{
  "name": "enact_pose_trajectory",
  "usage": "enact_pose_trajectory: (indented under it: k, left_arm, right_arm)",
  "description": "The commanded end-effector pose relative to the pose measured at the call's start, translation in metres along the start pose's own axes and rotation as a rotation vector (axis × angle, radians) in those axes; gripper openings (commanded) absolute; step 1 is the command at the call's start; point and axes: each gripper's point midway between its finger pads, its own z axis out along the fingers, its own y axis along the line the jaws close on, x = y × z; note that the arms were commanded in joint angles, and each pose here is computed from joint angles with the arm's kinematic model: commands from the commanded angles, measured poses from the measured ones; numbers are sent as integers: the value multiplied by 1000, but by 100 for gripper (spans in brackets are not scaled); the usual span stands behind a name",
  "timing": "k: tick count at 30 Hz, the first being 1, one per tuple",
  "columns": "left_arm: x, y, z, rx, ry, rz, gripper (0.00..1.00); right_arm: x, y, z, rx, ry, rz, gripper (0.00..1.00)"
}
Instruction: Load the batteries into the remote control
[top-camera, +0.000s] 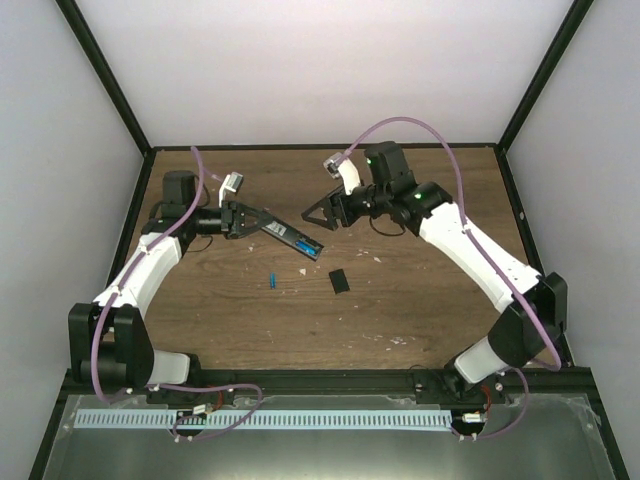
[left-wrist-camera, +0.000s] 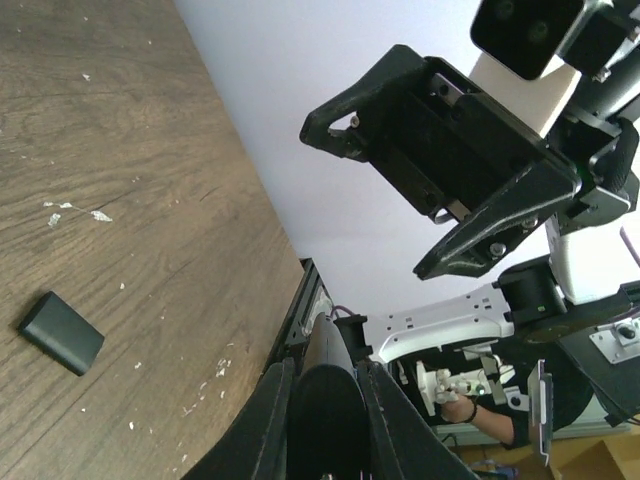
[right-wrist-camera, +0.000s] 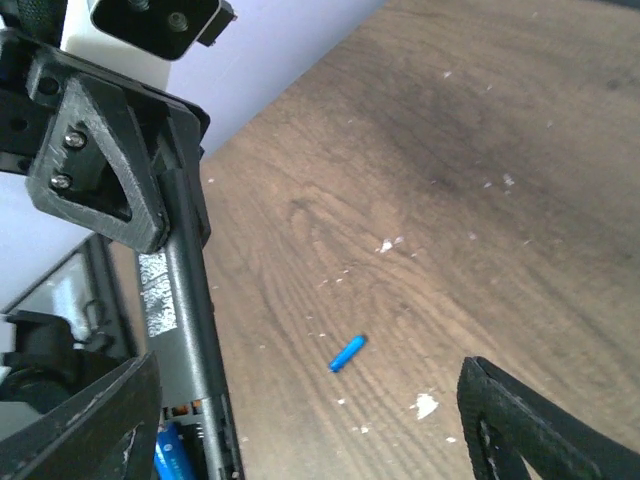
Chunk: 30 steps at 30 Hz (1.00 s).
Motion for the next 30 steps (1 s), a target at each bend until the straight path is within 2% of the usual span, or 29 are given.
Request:
enact_pose_trajectory:
  k: [1,6,12,24,30]
  left_arm:
    - [4,-12,0,33,13,45,0]
    - [5,-14,0,38,14,50,0]
    - [5,-16,0,43,15,56,0]
    - [6,-16,0,44,16,59,0]
    - [7,-17,0,46,17,64,0]
  right_arm:
    - [-9,30,-12,-186,47,130,73]
    - [6,38,-6,-287,147,252,73]
    - [28,37,3,-317,228,329,72]
    - [42,43,12,-405,275,384,69]
    - [46,47,19,-440,297,398,63]
